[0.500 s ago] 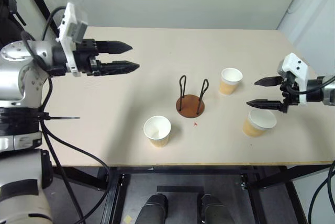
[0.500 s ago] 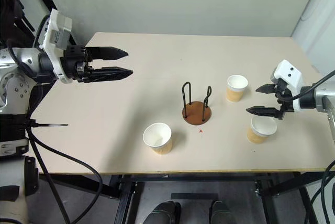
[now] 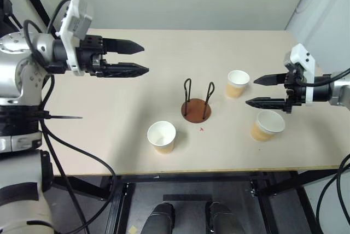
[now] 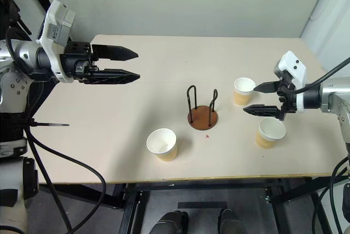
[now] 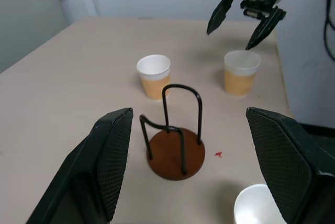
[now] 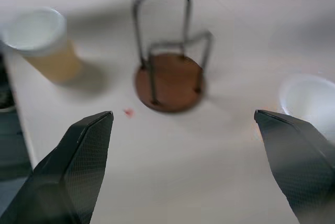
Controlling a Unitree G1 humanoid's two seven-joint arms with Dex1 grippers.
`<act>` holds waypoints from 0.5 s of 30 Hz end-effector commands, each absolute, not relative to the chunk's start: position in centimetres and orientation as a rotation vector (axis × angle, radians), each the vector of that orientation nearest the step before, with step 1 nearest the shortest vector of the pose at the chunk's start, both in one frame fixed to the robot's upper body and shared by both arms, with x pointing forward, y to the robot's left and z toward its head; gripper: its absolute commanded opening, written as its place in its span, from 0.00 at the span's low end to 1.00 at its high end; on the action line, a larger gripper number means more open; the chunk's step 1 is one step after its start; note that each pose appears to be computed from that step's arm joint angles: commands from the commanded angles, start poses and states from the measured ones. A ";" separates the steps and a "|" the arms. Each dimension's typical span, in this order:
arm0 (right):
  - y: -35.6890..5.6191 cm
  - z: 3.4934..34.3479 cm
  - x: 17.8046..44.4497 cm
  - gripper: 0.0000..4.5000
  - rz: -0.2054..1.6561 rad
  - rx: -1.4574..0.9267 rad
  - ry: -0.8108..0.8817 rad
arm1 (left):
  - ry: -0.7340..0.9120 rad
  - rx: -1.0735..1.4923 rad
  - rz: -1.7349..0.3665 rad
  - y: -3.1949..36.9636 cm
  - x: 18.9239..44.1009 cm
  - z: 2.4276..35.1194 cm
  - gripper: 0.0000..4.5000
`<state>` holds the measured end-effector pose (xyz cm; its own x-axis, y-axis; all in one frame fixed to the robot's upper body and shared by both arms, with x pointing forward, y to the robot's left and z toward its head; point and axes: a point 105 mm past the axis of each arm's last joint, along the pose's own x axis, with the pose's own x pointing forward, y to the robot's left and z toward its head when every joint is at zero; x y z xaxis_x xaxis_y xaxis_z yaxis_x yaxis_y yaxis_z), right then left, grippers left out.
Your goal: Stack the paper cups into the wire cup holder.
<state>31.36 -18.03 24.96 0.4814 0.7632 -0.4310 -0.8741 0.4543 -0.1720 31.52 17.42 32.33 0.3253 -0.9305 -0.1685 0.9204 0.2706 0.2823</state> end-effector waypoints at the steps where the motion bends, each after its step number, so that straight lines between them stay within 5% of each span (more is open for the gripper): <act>1: -16.7 25.4 30.6 1.00 1.084 -0.384 0.317 | -0.063 0.413 -1.246 17.7 30.4 33.3 0.83; 15: -13.6 23.3 33.5 1.00 1.111 -0.414 0.384 | -0.027 0.475 -1.188 19.5 29.1 32.5 0.83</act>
